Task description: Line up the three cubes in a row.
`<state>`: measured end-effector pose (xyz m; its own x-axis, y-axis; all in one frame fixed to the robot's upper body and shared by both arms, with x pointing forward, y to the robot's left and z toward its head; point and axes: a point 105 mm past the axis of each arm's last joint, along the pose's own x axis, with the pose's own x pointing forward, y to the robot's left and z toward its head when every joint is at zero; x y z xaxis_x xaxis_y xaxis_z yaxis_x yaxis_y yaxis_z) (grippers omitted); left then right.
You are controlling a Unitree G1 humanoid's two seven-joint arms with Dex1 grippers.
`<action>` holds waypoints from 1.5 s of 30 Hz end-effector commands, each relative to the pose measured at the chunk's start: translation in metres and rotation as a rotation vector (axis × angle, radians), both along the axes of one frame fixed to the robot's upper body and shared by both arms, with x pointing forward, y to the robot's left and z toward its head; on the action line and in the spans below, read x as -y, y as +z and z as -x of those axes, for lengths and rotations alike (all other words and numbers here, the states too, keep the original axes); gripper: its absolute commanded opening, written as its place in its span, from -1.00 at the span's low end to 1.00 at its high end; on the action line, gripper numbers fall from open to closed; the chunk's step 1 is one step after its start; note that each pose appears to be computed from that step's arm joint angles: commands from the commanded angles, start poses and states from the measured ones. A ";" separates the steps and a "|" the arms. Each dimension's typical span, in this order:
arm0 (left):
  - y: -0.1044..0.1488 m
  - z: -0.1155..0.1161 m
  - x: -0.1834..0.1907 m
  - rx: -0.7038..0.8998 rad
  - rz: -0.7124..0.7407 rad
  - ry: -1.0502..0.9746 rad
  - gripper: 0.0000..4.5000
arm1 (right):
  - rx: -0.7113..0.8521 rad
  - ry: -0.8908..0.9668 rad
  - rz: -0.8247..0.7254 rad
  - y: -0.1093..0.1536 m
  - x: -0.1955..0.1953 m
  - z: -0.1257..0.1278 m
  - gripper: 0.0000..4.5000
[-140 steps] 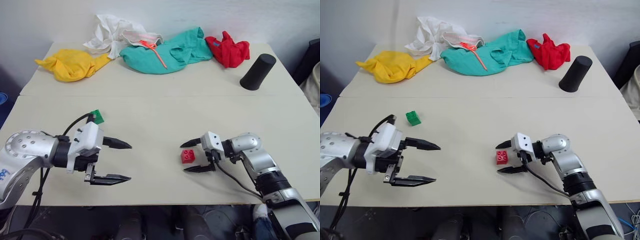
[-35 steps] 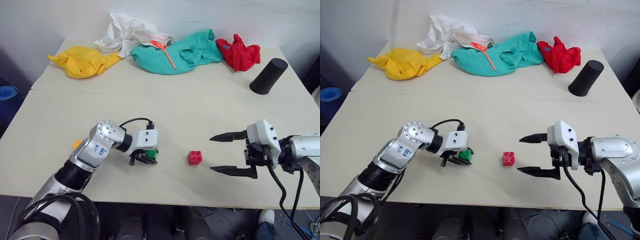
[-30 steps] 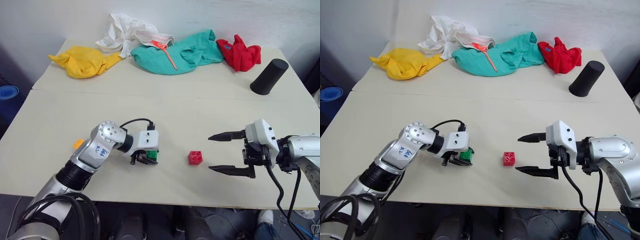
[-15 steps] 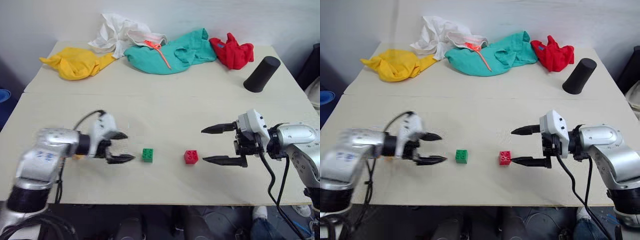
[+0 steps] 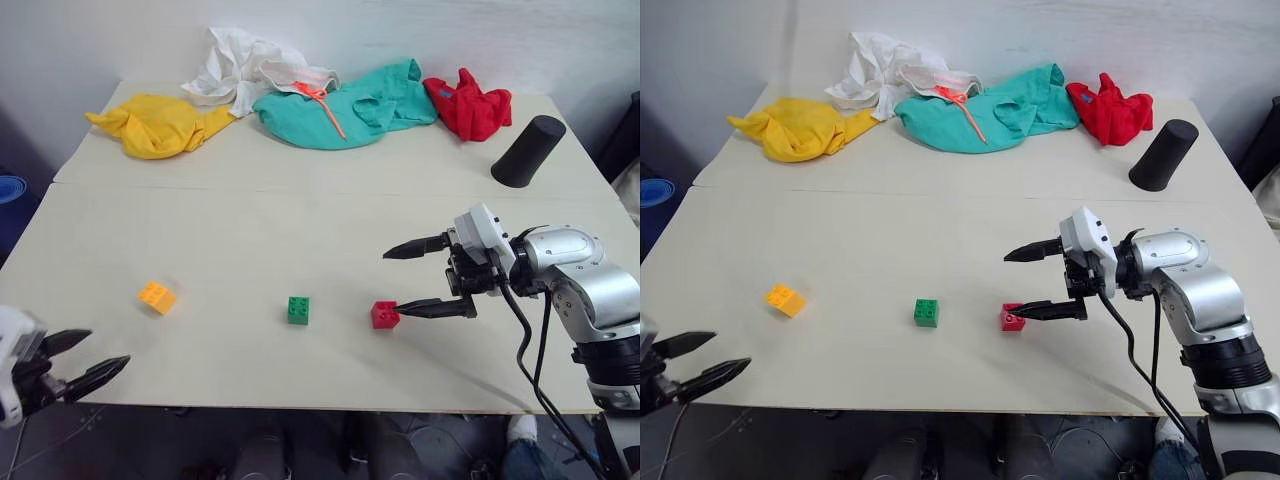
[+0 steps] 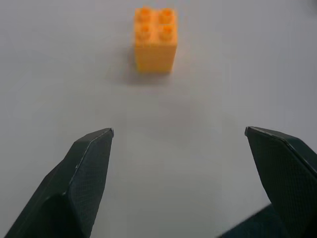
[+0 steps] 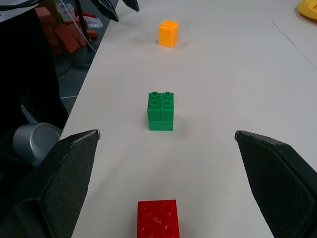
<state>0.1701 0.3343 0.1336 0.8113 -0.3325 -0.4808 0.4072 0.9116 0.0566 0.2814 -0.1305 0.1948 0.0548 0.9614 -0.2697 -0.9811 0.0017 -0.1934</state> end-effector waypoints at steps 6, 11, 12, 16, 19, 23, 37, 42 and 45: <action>0.018 -0.040 0.010 0.109 -0.016 -0.066 0.99 | 0.042 0.025 -0.008 0.008 -0.004 0.006 1.00; 0.016 -0.070 0.016 0.107 -0.055 -0.100 0.99 | 0.043 0.012 -0.011 0.007 -0.004 0.008 1.00; 0.012 -0.076 0.017 0.088 -0.072 -0.108 0.99 | 0.040 0.011 -0.012 0.007 -0.004 0.009 1.00; -0.004 -0.094 0.020 0.048 -0.071 -0.109 0.99 | 0.038 0.003 -0.017 0.008 -0.004 0.013 1.00; -0.010 -0.104 0.019 0.038 -0.097 -0.101 0.99 | 0.039 -0.010 -0.026 0.010 -0.005 0.014 1.00; -0.012 -0.107 0.021 0.034 -0.085 -0.122 0.44 | 0.031 -0.016 -0.024 0.009 -0.004 0.017 1.00; 0.009 -0.108 0.065 0.062 -0.159 -0.596 -0.32 | 0.028 -0.051 0.018 0.005 0.009 0.025 1.00; 0.002 -0.110 0.084 0.016 -0.255 -0.872 -0.32 | 0.019 -0.089 0.047 -0.001 0.017 0.034 1.00; -0.005 -0.117 0.091 -0.017 -0.316 -1.018 -0.32 | 0.010 -0.137 0.062 -0.003 0.027 0.041 1.00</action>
